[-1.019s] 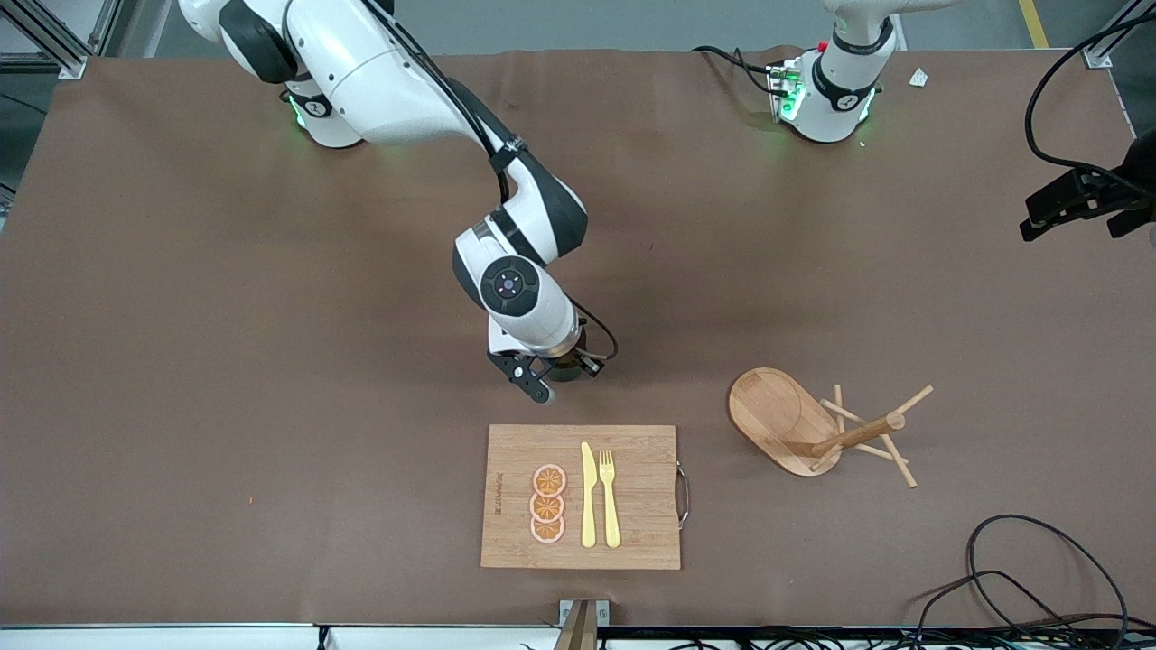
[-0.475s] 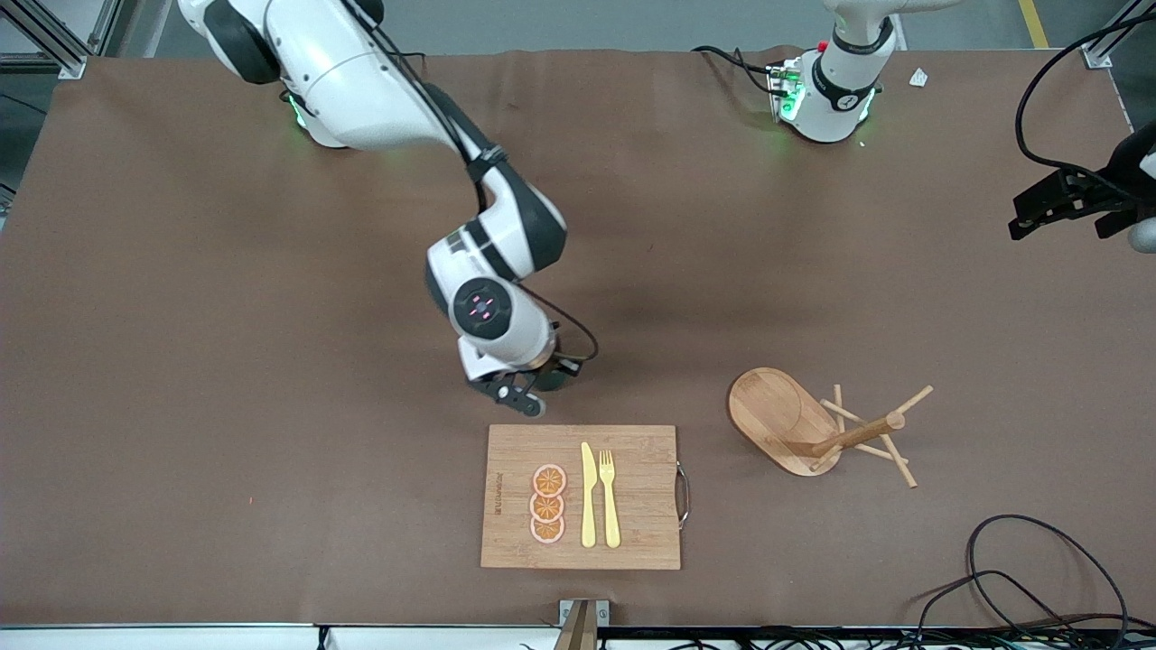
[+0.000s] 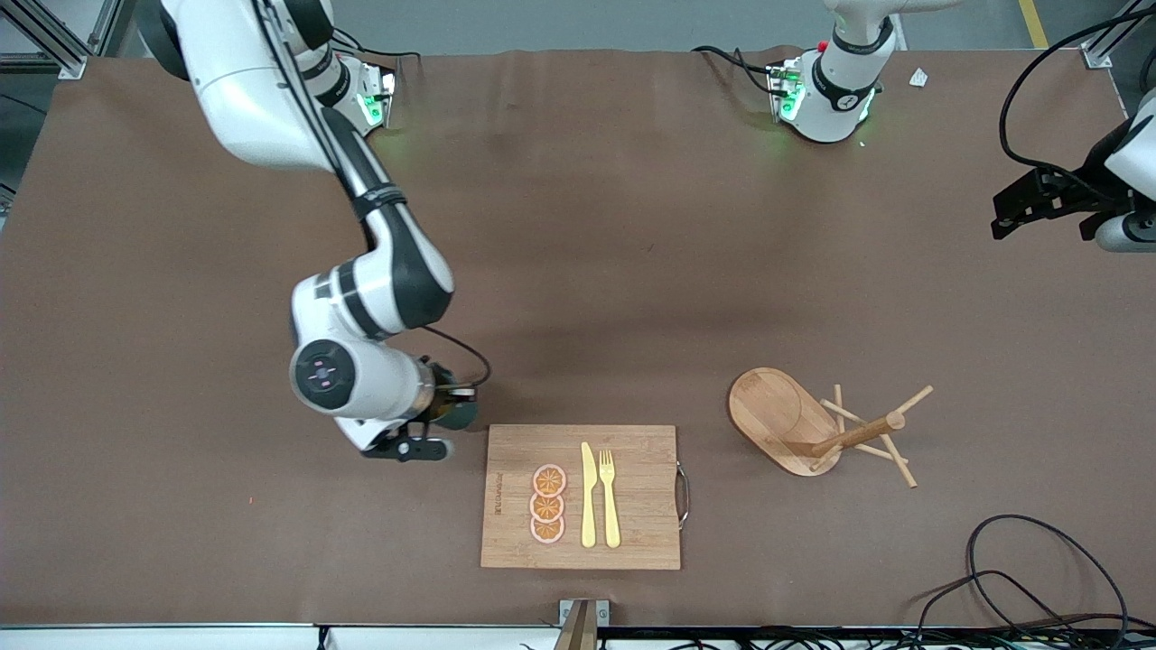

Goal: Transfer cup from left to right arm and place
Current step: 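Carry the teal mug with the right gripper beside the right arm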

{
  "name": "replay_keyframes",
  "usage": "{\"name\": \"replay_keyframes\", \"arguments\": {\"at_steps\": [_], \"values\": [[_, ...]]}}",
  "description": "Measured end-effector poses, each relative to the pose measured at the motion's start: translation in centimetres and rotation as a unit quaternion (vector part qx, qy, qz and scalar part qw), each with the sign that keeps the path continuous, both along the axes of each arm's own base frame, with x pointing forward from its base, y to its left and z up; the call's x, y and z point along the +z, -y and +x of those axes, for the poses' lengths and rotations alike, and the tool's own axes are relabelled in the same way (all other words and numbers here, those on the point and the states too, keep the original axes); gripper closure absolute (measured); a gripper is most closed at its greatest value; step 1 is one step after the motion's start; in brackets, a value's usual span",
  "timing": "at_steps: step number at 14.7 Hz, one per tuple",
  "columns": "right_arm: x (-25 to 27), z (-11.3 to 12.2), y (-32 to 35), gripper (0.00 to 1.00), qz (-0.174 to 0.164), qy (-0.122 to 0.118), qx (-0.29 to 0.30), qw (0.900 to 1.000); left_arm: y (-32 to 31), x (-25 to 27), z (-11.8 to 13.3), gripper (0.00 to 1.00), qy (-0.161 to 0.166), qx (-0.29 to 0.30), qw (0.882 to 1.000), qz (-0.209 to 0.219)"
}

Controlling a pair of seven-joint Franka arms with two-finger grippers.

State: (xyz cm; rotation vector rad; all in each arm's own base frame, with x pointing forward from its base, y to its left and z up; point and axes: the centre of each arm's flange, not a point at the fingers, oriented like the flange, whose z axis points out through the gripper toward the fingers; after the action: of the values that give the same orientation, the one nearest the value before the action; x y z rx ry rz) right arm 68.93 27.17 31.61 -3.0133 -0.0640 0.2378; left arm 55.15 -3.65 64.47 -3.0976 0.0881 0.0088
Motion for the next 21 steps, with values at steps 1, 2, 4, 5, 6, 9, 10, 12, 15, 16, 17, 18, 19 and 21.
{"name": "replay_keyframes", "arguments": {"at_steps": [1,2,4,5,6,9,10,12,15,16,17,18,19,21], "values": [[0.2,0.6,2.0,0.95,-0.013,0.005,0.033,0.999,0.1,0.0,0.0,0.0,0.0,-0.001,1.0,0.002],[0.3,1.2,4.1,0.95,-0.026,0.012,0.068,0.997,0.1,0.0,0.0,0.0,0.0,-0.002,1.0,0.002],[0.3,2.4,8.1,0.95,-0.036,0.021,0.129,0.991,0.1,0.0,0.0,0.0,0.001,-0.001,1.0,0.002],[0.3,2.9,10.3,0.95,-0.034,0.022,0.152,0.988,0.1,0.0,0.0,0.0,0.001,-0.001,1.0,0.002],[0.2,3.4,12.6,0.95,-0.031,0.023,0.174,0.984,0.1,0.0,0.0,0.0,0.001,-0.002,1.0,0.002],[-0.2,4.5,19.2,0.95,-0.05,0.035,0.229,0.972,0.2,0.1,0.0,0.0,0.001,-0.002,1.0,0.002],[-0.6,4.5,20.9,0.95,-0.056,0.041,0.239,0.968,0.2,0.1,0.0,0.0,0.001,-0.002,1.0,0.002],[-1.9,4.1,23.7,0.95,-0.066,0.051,0.254,0.963,0.1,0.1,0.0,0.0,0.001,-0.002,1.0,0.002],[-3.4,3.2,27.0,0.95,-0.074,0.054,0.269,0.959,0.2,0.1,0.0,0.0,0.001,-0.002,1.0,0.002],[-3.6,3.1,27.8,0.95,-0.073,0.053,0.269,0.959,0.2,0.0,0.0,0.0,0.001,-0.002,1.0,0.002],[-3.7,3.0,28.2,0.95,-0.074,0.052,0.27,0.959,0.2,0.0,0.0,0.0,0.001,-0.002,1.0,0.002],[-3.7,2.9,28.4,0.96,-0.074,0.052,0.269,0.959,0.2,0.0,0.0,0.0,0.0,-0.002,1.0,0.002],[-3.7,2.9,28.4,0.96,-0.074,0.051,0.269,0.959,0.2,0.0,0.0,0.0,0.0,-0.002,1.0,0.002],[-3.6,2.9,28.4,0.82,-0.074,0.052,0.269,0.959,0.3,0.0,0.0,0.0,0.0,-0.003,1.0,-0.002]]}}
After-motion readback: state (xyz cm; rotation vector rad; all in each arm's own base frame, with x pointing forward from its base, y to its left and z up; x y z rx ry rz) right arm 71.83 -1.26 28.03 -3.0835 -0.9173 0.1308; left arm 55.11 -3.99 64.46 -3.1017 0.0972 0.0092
